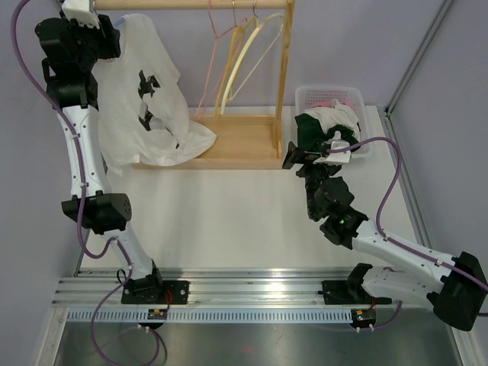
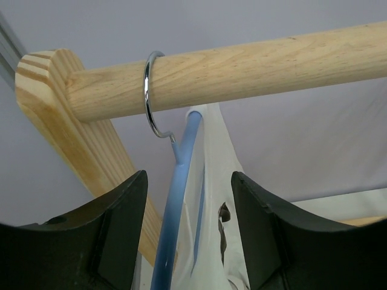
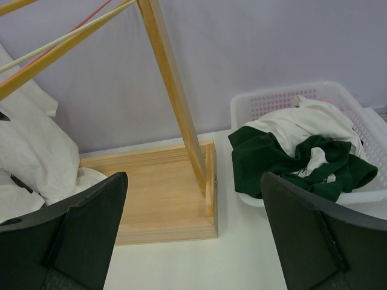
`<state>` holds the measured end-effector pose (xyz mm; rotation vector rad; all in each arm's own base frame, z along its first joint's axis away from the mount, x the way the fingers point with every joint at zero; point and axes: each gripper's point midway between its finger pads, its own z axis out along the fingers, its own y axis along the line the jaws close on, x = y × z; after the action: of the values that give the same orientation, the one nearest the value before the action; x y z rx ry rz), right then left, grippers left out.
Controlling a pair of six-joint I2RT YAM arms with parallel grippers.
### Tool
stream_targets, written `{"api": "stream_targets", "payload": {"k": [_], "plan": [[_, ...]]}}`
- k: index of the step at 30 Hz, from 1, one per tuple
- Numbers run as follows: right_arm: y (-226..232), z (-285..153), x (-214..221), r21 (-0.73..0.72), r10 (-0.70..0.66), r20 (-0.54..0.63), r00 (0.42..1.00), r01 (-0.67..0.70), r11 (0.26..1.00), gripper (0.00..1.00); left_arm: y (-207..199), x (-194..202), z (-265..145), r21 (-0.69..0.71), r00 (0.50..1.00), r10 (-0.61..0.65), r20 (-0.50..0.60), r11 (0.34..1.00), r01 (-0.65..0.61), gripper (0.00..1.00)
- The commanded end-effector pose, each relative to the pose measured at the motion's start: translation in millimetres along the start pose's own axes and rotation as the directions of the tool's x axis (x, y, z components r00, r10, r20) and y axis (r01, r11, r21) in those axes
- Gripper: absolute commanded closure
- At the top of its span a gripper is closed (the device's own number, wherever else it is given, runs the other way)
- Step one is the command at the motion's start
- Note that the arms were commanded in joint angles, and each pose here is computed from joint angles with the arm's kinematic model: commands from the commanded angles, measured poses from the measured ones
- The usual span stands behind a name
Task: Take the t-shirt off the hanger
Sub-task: Grab a hanger with a tshirt on it with the left arm
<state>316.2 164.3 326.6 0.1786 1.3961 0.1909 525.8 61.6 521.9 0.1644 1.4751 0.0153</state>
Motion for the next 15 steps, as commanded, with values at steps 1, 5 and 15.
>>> {"api": "stream_targets", "payload": {"k": [1, 5, 15], "plan": [[1, 3, -12, -0.001, 0.024, 0.021, 0.999, -0.024, 1.000, 0.00, 2, -34, -1, 0.005, 0.993, 0.012, 0.116, 1.000, -0.012, 0.44], [1, 4, -12, -0.003, 0.023, 0.022, 0.999, -0.023, 1.000, 0.01, 6, -36, 4, -0.009, 0.990, 0.001, 0.138, 1.000, 0.000, 0.48], [-1, 3, -12, 0.000, 0.022, 0.021, 1.000, -0.022, 1.000, 0.01, 11, -28, 20, -0.015, 0.988, -0.021, 0.154, 1.000, 0.023, 0.57]]}}
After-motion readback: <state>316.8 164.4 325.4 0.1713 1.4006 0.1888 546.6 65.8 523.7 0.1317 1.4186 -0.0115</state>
